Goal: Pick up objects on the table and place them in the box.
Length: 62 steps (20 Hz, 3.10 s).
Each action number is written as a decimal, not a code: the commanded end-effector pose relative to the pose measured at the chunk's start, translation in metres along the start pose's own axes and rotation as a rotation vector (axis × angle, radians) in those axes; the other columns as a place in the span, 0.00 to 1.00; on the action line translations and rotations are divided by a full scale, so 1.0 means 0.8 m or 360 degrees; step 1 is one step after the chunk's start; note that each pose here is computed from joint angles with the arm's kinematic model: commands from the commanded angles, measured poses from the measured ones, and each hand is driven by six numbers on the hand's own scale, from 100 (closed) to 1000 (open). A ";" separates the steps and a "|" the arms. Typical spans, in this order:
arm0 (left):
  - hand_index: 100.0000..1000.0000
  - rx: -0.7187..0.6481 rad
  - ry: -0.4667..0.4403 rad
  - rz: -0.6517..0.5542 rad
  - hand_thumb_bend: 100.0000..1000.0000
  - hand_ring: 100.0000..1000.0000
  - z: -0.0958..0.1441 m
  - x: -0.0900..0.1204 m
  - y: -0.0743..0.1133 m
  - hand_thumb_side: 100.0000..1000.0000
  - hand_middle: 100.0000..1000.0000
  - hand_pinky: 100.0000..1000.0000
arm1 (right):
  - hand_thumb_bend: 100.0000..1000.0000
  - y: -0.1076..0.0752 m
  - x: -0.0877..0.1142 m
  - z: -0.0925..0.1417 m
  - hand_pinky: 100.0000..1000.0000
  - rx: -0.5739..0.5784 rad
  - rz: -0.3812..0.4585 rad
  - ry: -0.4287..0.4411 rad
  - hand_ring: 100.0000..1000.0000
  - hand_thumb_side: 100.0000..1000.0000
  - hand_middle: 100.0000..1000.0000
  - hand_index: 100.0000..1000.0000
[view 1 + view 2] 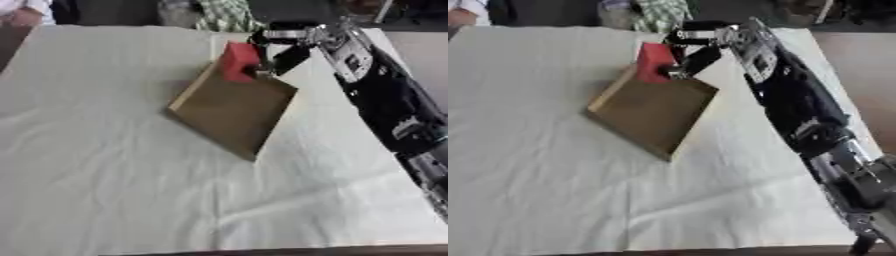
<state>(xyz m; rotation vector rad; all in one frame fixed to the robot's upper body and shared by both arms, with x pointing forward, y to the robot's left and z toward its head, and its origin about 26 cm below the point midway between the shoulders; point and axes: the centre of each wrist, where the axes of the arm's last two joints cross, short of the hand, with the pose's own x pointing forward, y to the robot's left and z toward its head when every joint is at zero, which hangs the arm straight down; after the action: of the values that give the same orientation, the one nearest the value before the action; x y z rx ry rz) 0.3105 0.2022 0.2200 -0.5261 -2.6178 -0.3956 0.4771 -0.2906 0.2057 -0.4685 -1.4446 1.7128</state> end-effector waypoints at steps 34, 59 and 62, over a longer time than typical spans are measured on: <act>0.71 -0.0028 -0.0022 0.0034 0.00 0.87 -0.004 0.004 -0.004 0.61 0.75 0.54 | 0.02 -0.015 0.019 -0.012 1.00 0.0116 0.0305 0.0052 1.00 0.16 0.99 1.00; 0.71 -0.0028 -0.0018 0.0028 0.00 0.87 -0.004 0.005 -0.002 0.61 0.75 0.54 | 0.00 -0.074 0.029 0.024 0.98 -0.0181 0.0323 0.0119 0.97 0.11 0.95 1.00; 0.71 -0.0022 -0.0012 0.0008 0.00 0.87 -0.002 0.005 0.000 0.61 0.75 0.54 | 0.00 -0.097 0.041 0.057 0.95 -0.0392 0.0347 0.0050 0.92 0.57 0.90 0.95</act>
<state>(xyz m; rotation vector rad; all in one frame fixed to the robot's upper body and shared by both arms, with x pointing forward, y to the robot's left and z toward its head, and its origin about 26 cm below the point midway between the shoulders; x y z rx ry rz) 0.3102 0.2001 0.2180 -0.5522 -2.6024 -0.3928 0.4622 -0.2839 0.2674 -0.7297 -1.5608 1.7217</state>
